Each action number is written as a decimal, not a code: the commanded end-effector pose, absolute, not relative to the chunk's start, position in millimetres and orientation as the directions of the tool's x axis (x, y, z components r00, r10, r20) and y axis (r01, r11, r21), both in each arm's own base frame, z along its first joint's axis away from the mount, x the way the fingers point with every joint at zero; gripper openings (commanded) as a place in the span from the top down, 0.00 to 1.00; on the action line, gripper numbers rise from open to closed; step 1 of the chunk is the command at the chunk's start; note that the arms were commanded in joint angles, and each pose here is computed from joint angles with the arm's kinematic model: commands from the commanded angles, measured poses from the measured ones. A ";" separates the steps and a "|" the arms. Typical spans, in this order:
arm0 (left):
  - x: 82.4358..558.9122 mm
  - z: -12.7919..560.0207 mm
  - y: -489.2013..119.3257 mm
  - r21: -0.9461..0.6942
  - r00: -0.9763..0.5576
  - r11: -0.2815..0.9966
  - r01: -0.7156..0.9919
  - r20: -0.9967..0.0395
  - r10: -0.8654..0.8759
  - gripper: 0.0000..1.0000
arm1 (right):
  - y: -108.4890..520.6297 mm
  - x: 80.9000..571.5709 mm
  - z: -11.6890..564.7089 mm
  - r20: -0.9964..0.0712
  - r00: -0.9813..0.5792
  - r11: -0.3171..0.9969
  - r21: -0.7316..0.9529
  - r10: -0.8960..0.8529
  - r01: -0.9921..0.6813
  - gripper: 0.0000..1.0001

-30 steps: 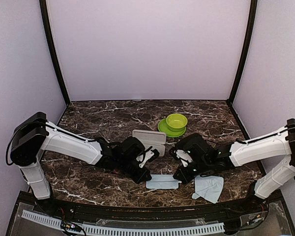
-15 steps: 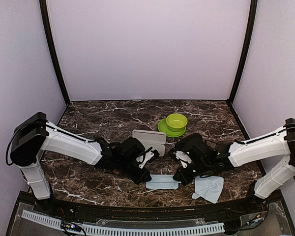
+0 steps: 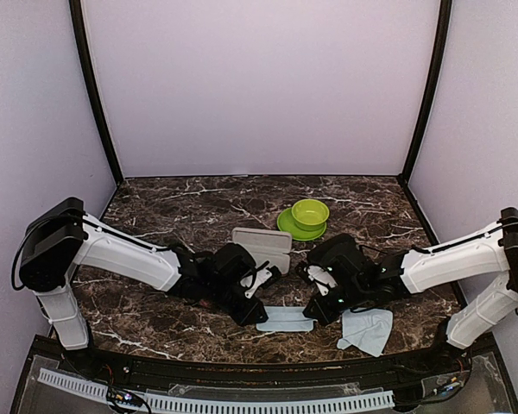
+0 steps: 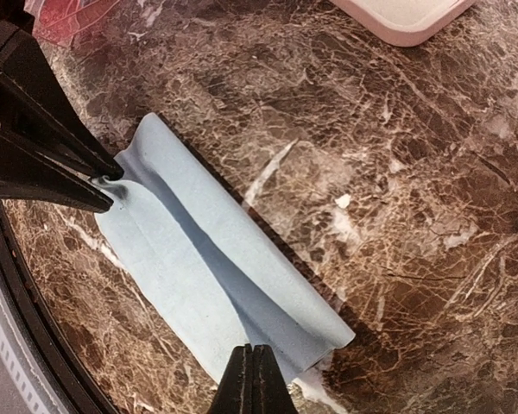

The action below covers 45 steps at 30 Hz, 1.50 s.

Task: Organize the sunglasses
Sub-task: Fold the glasses cleaning cloth at the center of the board.

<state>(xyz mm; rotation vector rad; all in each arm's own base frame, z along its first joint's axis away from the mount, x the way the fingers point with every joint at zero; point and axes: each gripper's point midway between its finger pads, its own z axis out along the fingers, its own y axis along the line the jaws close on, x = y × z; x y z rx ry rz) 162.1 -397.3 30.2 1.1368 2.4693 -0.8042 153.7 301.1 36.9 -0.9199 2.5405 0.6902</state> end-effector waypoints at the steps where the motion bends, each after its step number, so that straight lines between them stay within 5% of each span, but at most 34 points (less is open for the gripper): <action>1: 152.8 27.7 -395.2 -0.375 -0.638 0.517 0.770 -0.466 0.613 0.84 | 303.9 148.6 38.9 -0.484 -0.725 0.658 0.340 -0.489 -0.671 1.00; 22: 130.3 32.1 -391.4 -0.417 -0.625 0.468 0.779 -0.452 0.637 0.83 | 300.7 128.5 41.0 -0.477 -0.729 0.628 0.386 -0.491 -0.676 0.94; 37: 124.4 41.8 -389.6 -0.410 -0.600 0.442 0.798 -0.470 0.647 0.66 | 290.9 128.2 50.0 -0.507 -0.736 0.650 0.380 -0.449 -0.659 0.88; 45: 136.4 59.4 -388.9 -0.368 -0.589 0.461 0.808 -0.517 0.621 0.57 | 289.2 157.0 52.9 -0.528 -0.750 0.743 0.292 -0.399 -0.602 0.72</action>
